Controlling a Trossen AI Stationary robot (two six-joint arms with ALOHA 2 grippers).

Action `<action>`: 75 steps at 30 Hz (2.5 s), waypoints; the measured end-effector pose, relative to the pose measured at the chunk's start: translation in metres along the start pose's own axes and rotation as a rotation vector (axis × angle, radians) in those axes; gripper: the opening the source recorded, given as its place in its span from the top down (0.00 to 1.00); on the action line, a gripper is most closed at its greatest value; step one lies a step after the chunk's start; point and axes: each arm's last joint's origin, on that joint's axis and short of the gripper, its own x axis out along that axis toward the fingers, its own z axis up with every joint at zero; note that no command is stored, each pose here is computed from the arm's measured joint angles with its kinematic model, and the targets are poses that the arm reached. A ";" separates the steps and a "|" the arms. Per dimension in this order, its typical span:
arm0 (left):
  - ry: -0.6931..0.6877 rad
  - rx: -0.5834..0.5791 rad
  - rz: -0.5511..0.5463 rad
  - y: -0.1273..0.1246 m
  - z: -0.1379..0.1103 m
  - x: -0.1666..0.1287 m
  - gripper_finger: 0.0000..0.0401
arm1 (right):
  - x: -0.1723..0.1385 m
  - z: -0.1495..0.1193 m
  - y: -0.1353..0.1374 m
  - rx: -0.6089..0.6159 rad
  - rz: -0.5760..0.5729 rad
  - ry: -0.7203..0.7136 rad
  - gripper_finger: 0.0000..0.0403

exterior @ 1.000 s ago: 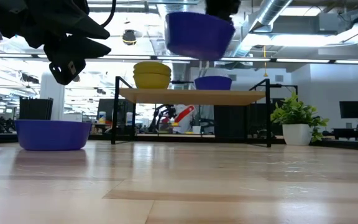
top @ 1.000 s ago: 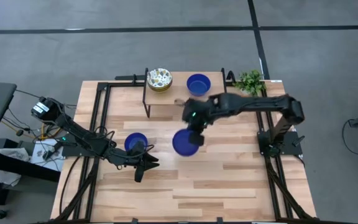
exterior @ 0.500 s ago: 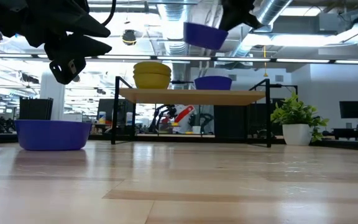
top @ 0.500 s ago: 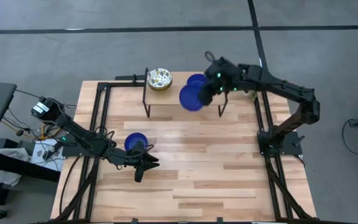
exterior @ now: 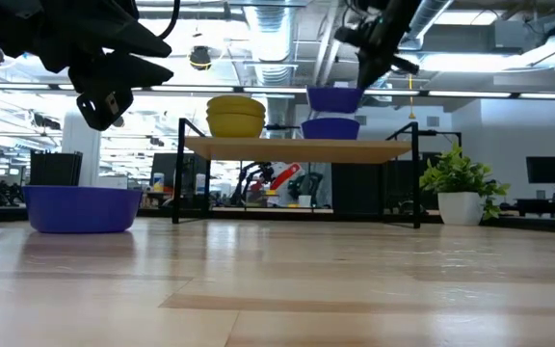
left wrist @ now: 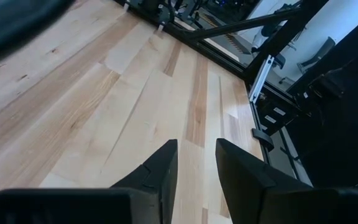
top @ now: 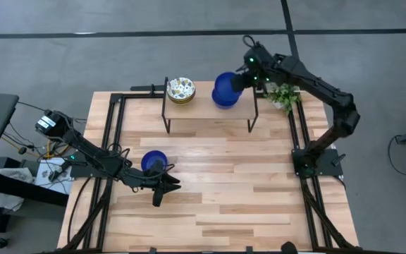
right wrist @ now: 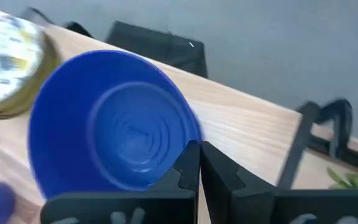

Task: Pick & Place Mini bowls
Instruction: Stack the right blue bowl on top of the blue bowl on the shelf, then stack the blue bowl on top of the blue bowl on the shelf

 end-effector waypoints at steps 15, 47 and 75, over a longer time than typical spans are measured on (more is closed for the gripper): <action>-0.002 -0.002 -0.001 0.000 0.000 0.000 0.73 | 0.032 -0.001 0.000 -0.012 -0.007 0.111 1.00; -0.005 -0.004 -0.004 0.000 0.000 0.000 0.73 | 0.031 -0.003 0.003 -0.021 0.011 0.129 0.86; 0.090 -0.015 -0.178 -0.007 0.000 -0.001 0.73 | -0.015 -0.005 0.016 -0.147 0.120 -0.038 0.83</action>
